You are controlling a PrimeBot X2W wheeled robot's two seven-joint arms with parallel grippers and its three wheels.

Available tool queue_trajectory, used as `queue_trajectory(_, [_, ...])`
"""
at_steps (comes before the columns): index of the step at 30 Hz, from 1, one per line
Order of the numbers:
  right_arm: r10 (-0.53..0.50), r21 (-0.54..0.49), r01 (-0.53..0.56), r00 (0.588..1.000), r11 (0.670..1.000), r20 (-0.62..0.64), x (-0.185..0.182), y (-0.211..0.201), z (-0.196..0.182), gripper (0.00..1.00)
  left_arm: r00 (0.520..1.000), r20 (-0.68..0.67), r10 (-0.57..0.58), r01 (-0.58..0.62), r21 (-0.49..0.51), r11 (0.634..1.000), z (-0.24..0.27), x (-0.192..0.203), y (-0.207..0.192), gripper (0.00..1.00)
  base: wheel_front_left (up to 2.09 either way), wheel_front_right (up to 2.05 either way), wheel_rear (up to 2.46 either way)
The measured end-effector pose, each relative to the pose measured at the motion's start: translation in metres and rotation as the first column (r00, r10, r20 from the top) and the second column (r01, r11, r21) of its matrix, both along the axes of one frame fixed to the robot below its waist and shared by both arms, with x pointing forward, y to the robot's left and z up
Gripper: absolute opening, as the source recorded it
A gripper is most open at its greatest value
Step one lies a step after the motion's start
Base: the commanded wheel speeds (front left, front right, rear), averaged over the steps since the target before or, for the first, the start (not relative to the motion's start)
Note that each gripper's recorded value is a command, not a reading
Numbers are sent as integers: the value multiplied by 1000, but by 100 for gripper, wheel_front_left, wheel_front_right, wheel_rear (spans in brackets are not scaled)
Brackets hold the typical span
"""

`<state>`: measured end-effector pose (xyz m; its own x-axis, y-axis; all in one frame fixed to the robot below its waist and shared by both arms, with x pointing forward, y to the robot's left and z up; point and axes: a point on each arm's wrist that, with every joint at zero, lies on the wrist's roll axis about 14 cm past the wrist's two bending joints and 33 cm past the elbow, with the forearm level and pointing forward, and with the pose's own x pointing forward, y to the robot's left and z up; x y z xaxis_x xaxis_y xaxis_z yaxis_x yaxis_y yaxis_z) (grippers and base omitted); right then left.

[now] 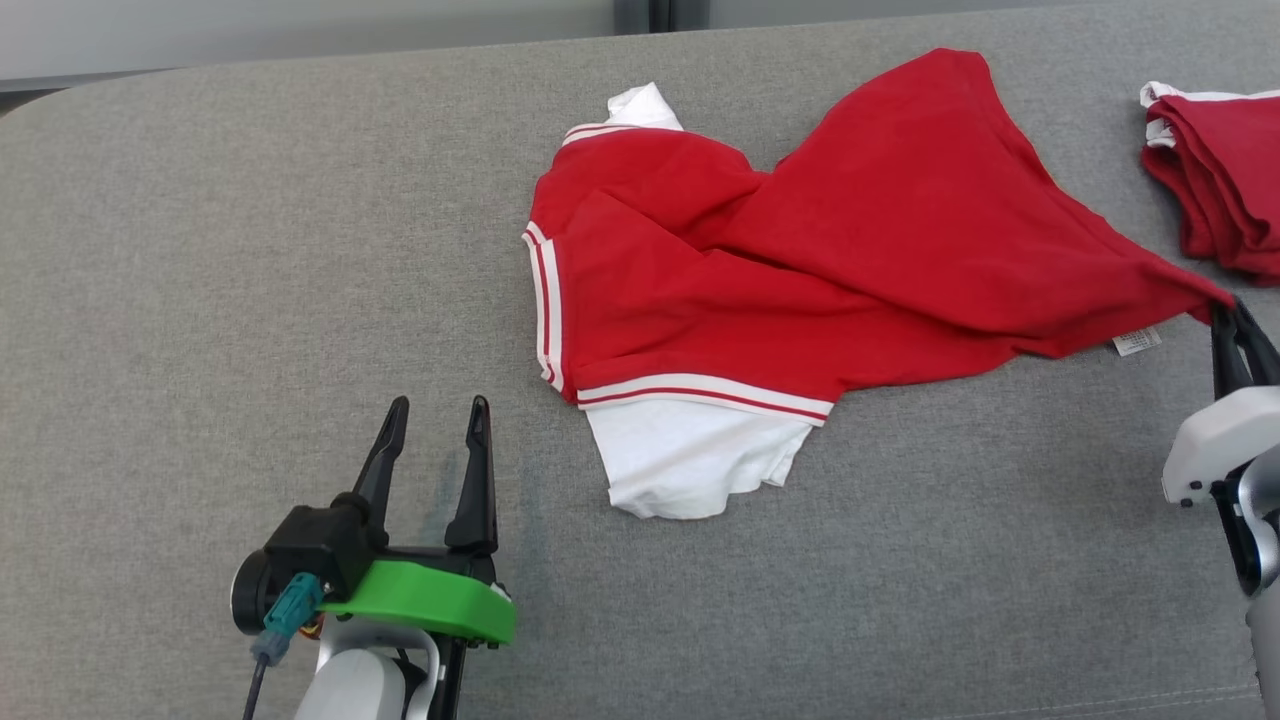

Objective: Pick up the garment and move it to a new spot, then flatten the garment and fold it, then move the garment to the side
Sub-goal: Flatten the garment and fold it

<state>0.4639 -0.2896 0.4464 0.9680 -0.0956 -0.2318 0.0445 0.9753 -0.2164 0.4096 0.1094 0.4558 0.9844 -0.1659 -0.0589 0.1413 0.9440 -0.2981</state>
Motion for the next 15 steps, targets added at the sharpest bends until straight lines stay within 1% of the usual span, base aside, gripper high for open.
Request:
queue_trajectory(1, [-11, 6, 11, 1000, 1000, -18, -5, -2, -8, 1, 1000, -1, 0, 0, 0, 1000, 0, 0, 0, 100, 0, 0, 0])
queue_trajectory(2, [-27, 12, 27, 999, 1000, -30, -9, -5, -14, 35, 1000, -1, -3, 3, 0, 1000, 0, 0, -1, 100, 0, 0, 0])
queue_trajectory(3, [-35, 15, 36, 999, 999, -41, -14, -6, -19, 82, 1000, 0, -7, 7, -1, 1000, 0, 0, -2, 100, 0, 0, 0])
queue_trajectory(4, [-43, 23, 44, 998, 999, -47, -17, -7, -23, 100, 1000, 0, -13, 13, -2, 1000, 0, 0, -4, 100, 0, 0, 0])
queue_trajectory(7, [-69, 52, 71, 997, 996, -45, -25, -8, -30, 100, 999, 0, -46, 46, -7, 999, 0, -1, -14, 100, 0, 0, 0])
queue_trajectory(10, [-86, 65, 85, 996, 994, 0, -29, -10, -23, 100, 996, -9, -89, 89, -19, 996, -3, -5, -27, 100, 0, 0, 0])
queue_trajectory(12, [-91, 79, 86, 994, 993, 58, -28, -7, -11, 100, 992, -16, -127, 127, -23, 992, -5, -8, -38, 100, 0, 0, 0])
queue_trajectory(15, [-73, 97, 59, 986, 994, 150, -23, 7, 12, 100, 981, -30, -193, 192, -31, 981, -10, -15, -56, 100, 0, 0, 0])
